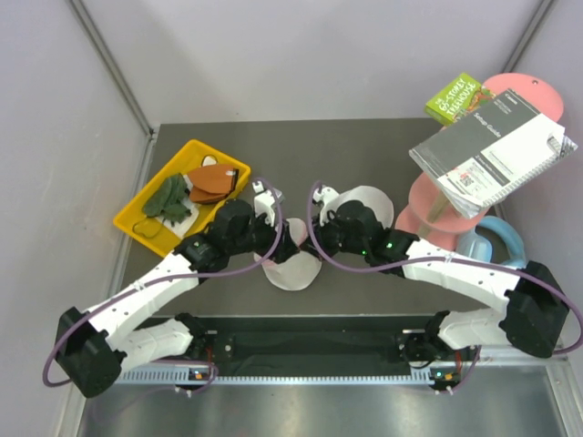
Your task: Unzip the laundry bag and remove the bra
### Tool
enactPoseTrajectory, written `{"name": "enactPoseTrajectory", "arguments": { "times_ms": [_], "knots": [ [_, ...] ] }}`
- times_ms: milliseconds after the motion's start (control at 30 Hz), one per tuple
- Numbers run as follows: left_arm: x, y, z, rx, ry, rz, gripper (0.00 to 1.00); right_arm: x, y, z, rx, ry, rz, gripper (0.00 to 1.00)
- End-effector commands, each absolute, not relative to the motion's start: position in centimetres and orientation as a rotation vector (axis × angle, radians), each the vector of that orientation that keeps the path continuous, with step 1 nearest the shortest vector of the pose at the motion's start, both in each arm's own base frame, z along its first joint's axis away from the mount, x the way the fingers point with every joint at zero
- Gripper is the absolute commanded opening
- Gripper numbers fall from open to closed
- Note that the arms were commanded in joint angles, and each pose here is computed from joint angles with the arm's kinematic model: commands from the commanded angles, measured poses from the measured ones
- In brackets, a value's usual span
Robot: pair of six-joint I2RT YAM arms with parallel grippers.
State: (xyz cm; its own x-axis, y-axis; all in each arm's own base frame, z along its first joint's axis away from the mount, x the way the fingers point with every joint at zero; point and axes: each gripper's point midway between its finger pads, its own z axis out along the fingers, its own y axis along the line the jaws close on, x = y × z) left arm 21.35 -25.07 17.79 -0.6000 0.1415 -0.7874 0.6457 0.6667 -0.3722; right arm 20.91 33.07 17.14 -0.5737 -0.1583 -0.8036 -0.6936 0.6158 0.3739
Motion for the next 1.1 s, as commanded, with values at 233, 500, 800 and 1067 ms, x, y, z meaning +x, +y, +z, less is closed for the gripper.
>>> {"name": "enactPoseTrajectory", "arguments": {
  "times_ms": [233, 500, 800, 1067],
  "knots": [
    [21.1, -24.7, 17.4, 0.601, 2.122, -0.841, 0.56, 20.2, 35.6, 20.0, -0.675, 1.991, 0.979, 0.00],
    [20.1, -24.3, 16.9, 0.601, 2.133, -0.863, 0.50, 20.7, 35.2, 20.0, -0.650, 1.997, 0.947, 0.00],
    [20.1, -24.3, 16.3, 0.607, 2.144, -0.861, 0.07, 20.8, 35.4, 20.2, -0.648, 1.995, 0.946, 0.00],
    [20.2, -24.2, 16.3, 0.600, 2.143, -0.848, 0.00, 20.9, 35.2, 20.0, -0.643, 2.007, 0.936, 0.00]
  ]
}}
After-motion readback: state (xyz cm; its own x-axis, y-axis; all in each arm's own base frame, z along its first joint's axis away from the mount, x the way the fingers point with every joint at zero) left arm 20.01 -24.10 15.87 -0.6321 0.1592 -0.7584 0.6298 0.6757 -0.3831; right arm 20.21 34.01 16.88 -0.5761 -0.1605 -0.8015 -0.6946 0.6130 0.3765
